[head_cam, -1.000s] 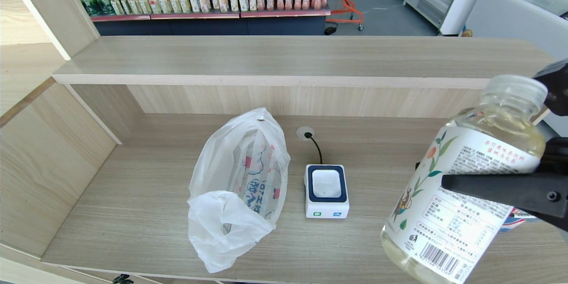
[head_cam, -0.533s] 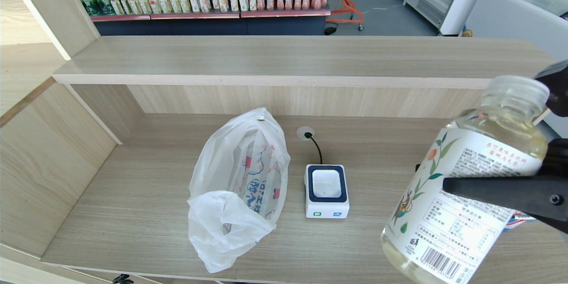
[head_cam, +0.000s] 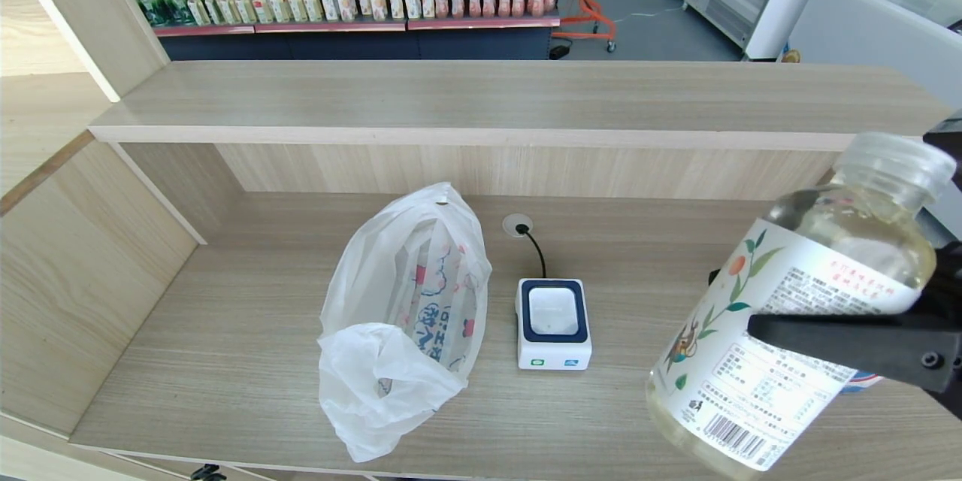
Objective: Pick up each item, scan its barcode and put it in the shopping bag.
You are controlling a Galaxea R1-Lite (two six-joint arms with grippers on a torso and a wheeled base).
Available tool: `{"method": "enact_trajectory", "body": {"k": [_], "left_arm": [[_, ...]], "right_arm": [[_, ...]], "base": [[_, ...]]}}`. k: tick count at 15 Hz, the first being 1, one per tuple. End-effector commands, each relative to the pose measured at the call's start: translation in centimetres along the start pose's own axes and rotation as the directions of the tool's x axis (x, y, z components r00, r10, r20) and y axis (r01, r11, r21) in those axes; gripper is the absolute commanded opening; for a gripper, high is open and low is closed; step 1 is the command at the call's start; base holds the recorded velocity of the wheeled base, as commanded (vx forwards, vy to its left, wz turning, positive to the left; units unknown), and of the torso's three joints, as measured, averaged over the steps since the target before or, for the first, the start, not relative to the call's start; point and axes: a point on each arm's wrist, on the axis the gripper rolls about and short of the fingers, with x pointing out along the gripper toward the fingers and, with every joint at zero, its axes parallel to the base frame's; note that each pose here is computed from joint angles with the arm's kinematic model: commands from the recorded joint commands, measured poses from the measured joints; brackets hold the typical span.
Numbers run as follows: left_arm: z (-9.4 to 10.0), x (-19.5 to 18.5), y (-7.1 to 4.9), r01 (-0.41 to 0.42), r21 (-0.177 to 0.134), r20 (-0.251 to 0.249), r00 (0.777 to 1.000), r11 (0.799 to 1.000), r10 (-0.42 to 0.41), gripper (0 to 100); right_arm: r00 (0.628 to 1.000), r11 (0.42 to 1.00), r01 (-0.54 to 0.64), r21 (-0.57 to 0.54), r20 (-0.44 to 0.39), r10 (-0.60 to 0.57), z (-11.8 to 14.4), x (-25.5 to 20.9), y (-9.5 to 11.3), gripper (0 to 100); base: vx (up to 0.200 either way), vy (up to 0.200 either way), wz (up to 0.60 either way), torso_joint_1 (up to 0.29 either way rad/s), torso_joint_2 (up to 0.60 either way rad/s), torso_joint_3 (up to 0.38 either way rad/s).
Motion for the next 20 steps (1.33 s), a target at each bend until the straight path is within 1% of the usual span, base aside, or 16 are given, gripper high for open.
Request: {"method": "enact_trajectory", "body": {"k": [1,2,3,4,5,7,8,11,13,15,16,18,20], "left_arm": [[0.0,0.0,0.0,-0.001,0.000,0.000,1.000,1.000,0.001,100],[0.0,0.0,0.0,-0.001,0.000,0.000,1.000,1.000,0.001,100],[0.0,0.0,0.0,-0.001,0.000,0.000,1.000,1.000,0.001,100],[0.0,0.0,0.0,-0.001,0.000,0.000,1.000,1.000,0.001,100],[0.0,0.0,0.0,-0.001,0.000,0.000,1.000,1.000,0.001,100],[0.0,0.0,0.0,-0.001,0.000,0.000,1.000,1.000,0.001,100],[0.0,0.0,0.0,-0.002,0.000,0.000,1.000,1.000,0.002,100],[0.0,0.0,0.0,-0.001,0.000,0.000,1.000,1.000,0.001,100],[0.0,0.0,0.0,-0.001,0.000,0.000,1.000,1.000,0.001,100],[0.0,0.0,0.0,-0.001,0.000,0.000,1.000,1.000,0.001,100],[0.0,0.0,0.0,-0.001,0.000,0.000,1.000,1.000,0.001,100],[0.0,0.0,0.0,-0.001,0.000,0.000,1.000,1.000,0.001,100],[0.0,0.0,0.0,-0.001,0.000,0.000,1.000,1.000,0.001,100]], "right_arm": [[0.992,0.979,0.106,-0.173,-0.042,-0.115,-2.0,-0.8,-2.3,0],[0.977,0.931,0.167,-0.325,-0.071,-0.200,-2.9,-1.4,-4.6,0],[0.957,0.877,0.209,-0.433,-0.095,-0.275,-3.6,-1.8,-6.6,0],[0.934,0.814,0.224,-0.536,-0.121,-0.337,-4.2,-1.7,-8.2,0],[0.926,0.769,0.208,-0.604,-0.133,-0.354,-4.2,-1.3,-9.3,0],[0.928,0.733,0.171,-0.659,-0.141,-0.344,-4.3,-0.2,-11.0,0],[0.935,0.724,0.147,-0.674,-0.144,-0.324,-4.6,0.7,-11.5,0],[0.953,0.683,0.090,-0.725,-0.137,-0.271,-5.7,3.5,-12.7,0],[0.965,0.670,0.059,-0.740,-0.129,-0.229,-6.6,5.0,-13.5,0],[0.977,0.660,0.029,-0.750,-0.119,-0.178,-6.8,6.2,-14.2,0],[0.983,0.629,0.018,-0.777,-0.100,-0.153,-6.8,6.9,-15.2,0],[0.986,0.611,0.013,-0.791,-0.090,-0.137,-7.2,7.6,-16.1,0],[0.991,0.570,-0.003,-0.821,-0.079,-0.108,-8.2,8.4,-17.4,0]], "base": [[0.000,0.000,0.00,0.000,0.00,0.000],[0.000,0.000,0.00,0.000,0.00,0.000],[0.000,0.000,0.00,0.000,0.00,0.000],[0.000,0.000,0.00,0.000,0.00,0.000],[0.000,0.000,0.00,0.000,0.00,0.000],[0.000,0.000,0.00,0.000,0.00,0.000],[0.000,0.000,0.00,0.000,0.00,0.000],[0.000,0.000,0.00,0.000,0.00,0.000],[0.000,0.000,0.00,0.000,0.00,0.000],[0.000,0.000,0.00,0.000,0.00,0.000],[0.000,0.000,0.00,0.000,0.00,0.000],[0.000,0.000,0.00,0.000,0.00,0.000],[0.000,0.000,0.00,0.000,0.00,0.000]]}}
